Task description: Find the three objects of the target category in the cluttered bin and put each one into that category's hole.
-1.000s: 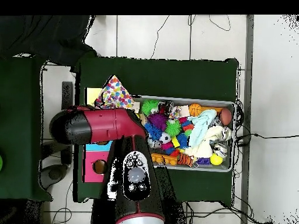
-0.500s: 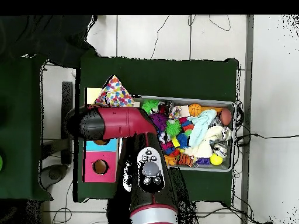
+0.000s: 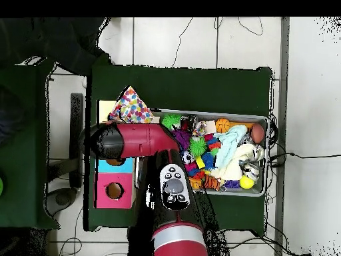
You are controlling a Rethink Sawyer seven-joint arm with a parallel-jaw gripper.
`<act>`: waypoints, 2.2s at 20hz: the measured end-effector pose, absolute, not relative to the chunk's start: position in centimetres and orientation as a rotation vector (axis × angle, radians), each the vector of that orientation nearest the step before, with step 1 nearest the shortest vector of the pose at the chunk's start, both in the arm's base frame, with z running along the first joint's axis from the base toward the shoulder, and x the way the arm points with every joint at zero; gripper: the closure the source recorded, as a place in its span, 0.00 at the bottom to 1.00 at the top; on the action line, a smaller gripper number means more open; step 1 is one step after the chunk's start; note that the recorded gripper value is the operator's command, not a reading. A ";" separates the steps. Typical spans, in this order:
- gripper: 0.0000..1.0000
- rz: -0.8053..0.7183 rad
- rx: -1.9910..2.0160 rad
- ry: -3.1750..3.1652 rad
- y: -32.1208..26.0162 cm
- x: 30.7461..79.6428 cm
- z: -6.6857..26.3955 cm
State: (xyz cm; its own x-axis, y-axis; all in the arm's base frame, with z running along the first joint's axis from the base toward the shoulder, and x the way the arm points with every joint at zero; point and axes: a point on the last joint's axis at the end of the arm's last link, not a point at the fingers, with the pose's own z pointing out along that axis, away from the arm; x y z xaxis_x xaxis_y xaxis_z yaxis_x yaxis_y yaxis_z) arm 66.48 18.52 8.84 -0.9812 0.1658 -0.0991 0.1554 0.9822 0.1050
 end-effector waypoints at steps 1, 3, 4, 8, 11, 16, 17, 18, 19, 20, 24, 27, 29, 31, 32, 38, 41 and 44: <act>1.00 0.148 0.245 3.022 18.6 66.5 8.7; 1.00 0.148 0.244 3.019 18.6 66.5 8.7; 1.00 0.149 0.242 3.019 18.7 66.4 8.7; 1.00 0.149 0.234 3.019 19.0 66.4 8.7; 1.00 0.150 0.226 3.019 19.4 66.3 8.7; 1.00 0.151 0.218 3.015 19.8 66.2 8.7; 1.00 0.151 0.215 3.013 19.9 66.2 8.7; 1.00 0.152 0.213 3.011 20.0 66.2 8.6; 1.00 0.152 0.212 3.009 20.1 66.2 8.6; 1.00 0.154 0.210 3.006 20.3 66.3 8.6; 1.00 0.156 0.208 3.001 20.4 66.3 8.6; 1.00 0.157 0.210 3.001 20.4 66.4 8.5; 1.00 0.158 0.212 3.000 20.4 66.4 8.5; 1.00 0.159 0.213 3.000 20.4 66.4 8.5; 1.00 0.159 0.213 3.000 20.4 66.5 8.5; 1.00 0.160 0.210 2.998 20.6 66.6 8.5; 1.00 0.161 0.206 2.996 20.8 66.7 8.5; 1.00 0.162 0.203 2.992 21.0 66.9 8.5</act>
